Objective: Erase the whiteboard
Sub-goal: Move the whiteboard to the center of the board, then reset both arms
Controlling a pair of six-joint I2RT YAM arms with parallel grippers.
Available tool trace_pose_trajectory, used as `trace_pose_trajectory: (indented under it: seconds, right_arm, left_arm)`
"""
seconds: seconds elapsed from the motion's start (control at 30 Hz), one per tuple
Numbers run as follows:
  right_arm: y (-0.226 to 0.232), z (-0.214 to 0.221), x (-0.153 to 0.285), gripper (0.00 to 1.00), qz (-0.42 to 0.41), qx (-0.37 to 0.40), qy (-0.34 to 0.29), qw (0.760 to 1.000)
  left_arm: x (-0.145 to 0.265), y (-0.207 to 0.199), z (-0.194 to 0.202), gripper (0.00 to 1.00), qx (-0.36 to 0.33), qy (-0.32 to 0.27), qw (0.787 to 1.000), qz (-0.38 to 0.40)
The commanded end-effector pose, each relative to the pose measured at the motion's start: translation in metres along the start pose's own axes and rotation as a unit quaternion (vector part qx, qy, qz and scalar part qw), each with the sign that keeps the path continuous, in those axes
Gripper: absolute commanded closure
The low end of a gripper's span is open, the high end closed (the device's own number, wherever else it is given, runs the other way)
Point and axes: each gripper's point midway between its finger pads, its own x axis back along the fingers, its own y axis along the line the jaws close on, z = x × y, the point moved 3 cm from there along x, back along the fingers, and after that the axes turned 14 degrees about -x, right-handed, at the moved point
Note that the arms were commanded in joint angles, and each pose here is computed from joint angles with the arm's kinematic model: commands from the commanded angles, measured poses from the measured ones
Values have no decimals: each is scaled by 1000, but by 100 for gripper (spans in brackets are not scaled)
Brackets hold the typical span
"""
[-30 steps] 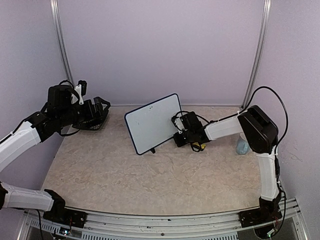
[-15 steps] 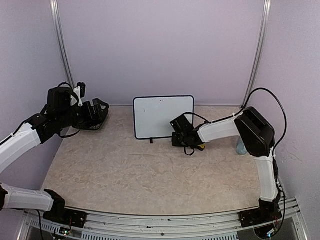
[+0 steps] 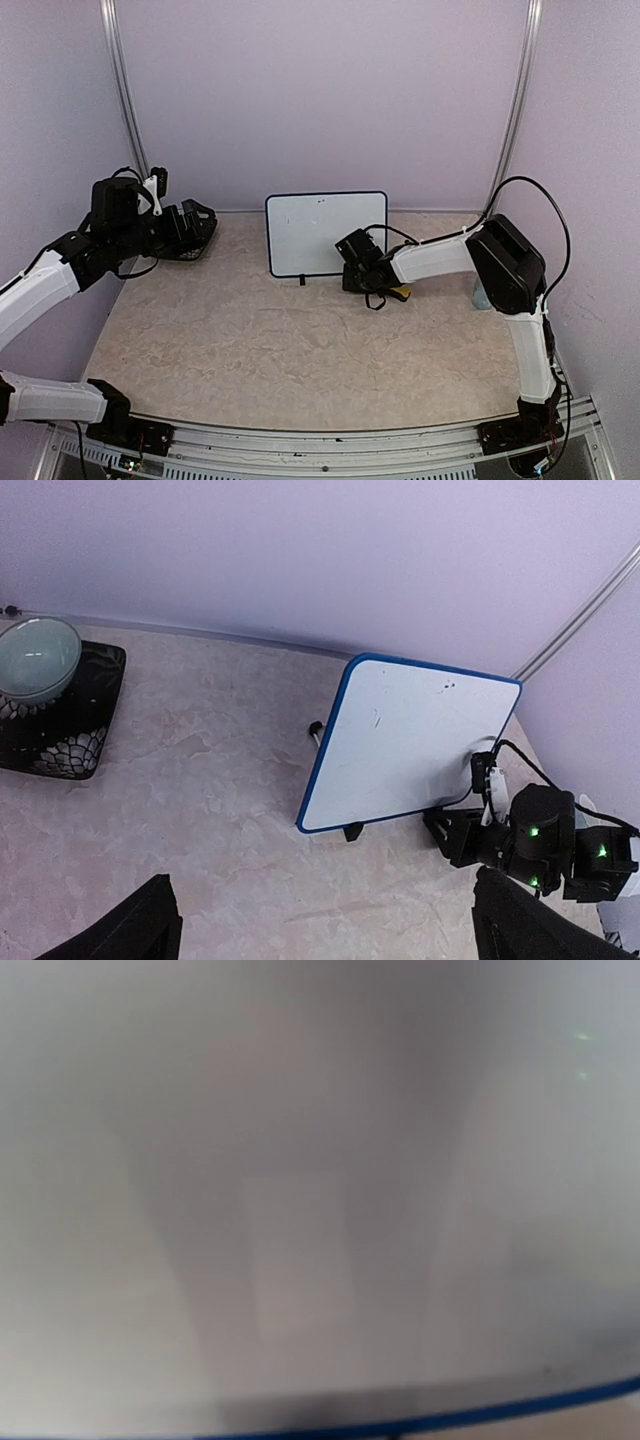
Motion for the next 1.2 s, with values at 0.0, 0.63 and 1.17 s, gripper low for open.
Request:
trace_pose_trajectory:
  seconds: [0.0, 0.63, 1.17]
  right_arm:
    - [-19, 16, 1, 69, 33, 30, 33, 998]
    - [25, -72, 142, 26, -156, 165, -49, 973]
    - [-28, -136, 240, 0, -257, 181, -76, 946]
  left_arm:
    - [3, 1, -1, 1, 1, -10, 1000, 4]
    - [-13, 4, 10, 1, -1, 14, 1000, 13]
    - [-20, 1, 22, 1, -20, 44, 999, 26]
